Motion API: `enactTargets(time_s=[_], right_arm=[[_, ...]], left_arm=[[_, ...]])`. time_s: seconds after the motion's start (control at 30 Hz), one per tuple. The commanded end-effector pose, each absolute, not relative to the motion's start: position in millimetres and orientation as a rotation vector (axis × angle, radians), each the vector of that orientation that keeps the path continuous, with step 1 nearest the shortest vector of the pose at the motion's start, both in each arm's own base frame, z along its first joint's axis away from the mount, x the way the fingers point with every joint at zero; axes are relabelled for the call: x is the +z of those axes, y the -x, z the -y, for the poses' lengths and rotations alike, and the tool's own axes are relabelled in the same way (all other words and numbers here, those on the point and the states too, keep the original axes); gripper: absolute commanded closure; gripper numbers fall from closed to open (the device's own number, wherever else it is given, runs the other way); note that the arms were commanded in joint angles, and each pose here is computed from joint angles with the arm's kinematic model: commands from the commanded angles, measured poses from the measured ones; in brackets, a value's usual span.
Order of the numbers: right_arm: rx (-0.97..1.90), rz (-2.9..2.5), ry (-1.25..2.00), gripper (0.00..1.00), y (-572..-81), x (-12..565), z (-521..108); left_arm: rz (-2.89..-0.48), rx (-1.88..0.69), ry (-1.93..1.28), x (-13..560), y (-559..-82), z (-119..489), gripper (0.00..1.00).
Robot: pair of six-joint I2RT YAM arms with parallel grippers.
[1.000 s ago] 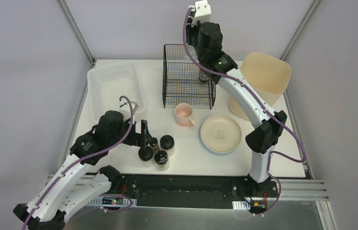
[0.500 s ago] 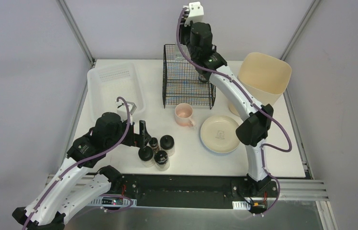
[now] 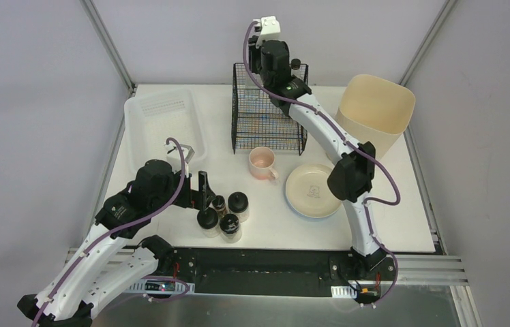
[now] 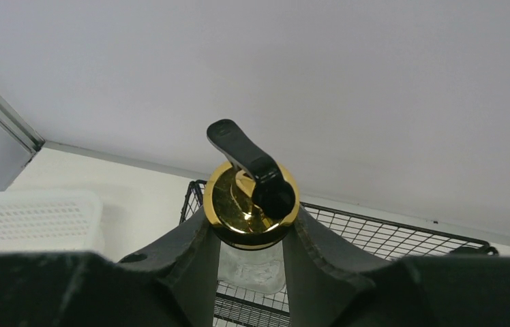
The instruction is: Clear the kitchen counter
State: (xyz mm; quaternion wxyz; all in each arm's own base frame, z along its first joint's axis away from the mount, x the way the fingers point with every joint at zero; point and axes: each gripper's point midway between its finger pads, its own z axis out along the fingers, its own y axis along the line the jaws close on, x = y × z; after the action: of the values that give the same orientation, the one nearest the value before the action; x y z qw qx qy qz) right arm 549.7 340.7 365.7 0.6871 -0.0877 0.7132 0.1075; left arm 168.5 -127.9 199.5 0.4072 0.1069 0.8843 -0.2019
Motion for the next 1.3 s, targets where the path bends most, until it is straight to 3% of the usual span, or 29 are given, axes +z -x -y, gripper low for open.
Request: enactTargets(time_s=[0.0, 0.47, 0.63, 0.8, 0.9, 1.27], right_arm=[[0.306, -1.498, 0.101, 1.0, -560.4, 401.3, -337.4], [0.228, -1.655, 0.094, 0.99, -581.0, 336.1, -328.9], [0.237, -1.677, 0.085, 0.72, -580.6, 326.8, -329.6], [0.266, -1.671, 0.084, 0.38, -573.5, 333.3, -332.2], [0.27, -1.64, 0.087, 0.29, -565.6, 347.7, -331.4], [0.237, -1.56, 0.124, 0.19, -508.9, 388.0, -319.1]], left_arm=[[-2.219, -0.485, -0.263, 200.5, -171.0, 123.5, 0.0], [-2.223, -0.482, -0.262, 199.8, -171.4, 123.5, 0.0], [-2.226, -0.48, -0.263, 198.9, -171.7, 123.6, 0.0], [-2.229, -0.476, -0.262, 198.0, -172.0, 123.2, 0.0], [-2.23, -0.473, -0.262, 197.7, -172.3, 123.0, 0.0], [-2.233, -0.459, -0.257, 196.8, -173.1, 121.1, 0.0]])
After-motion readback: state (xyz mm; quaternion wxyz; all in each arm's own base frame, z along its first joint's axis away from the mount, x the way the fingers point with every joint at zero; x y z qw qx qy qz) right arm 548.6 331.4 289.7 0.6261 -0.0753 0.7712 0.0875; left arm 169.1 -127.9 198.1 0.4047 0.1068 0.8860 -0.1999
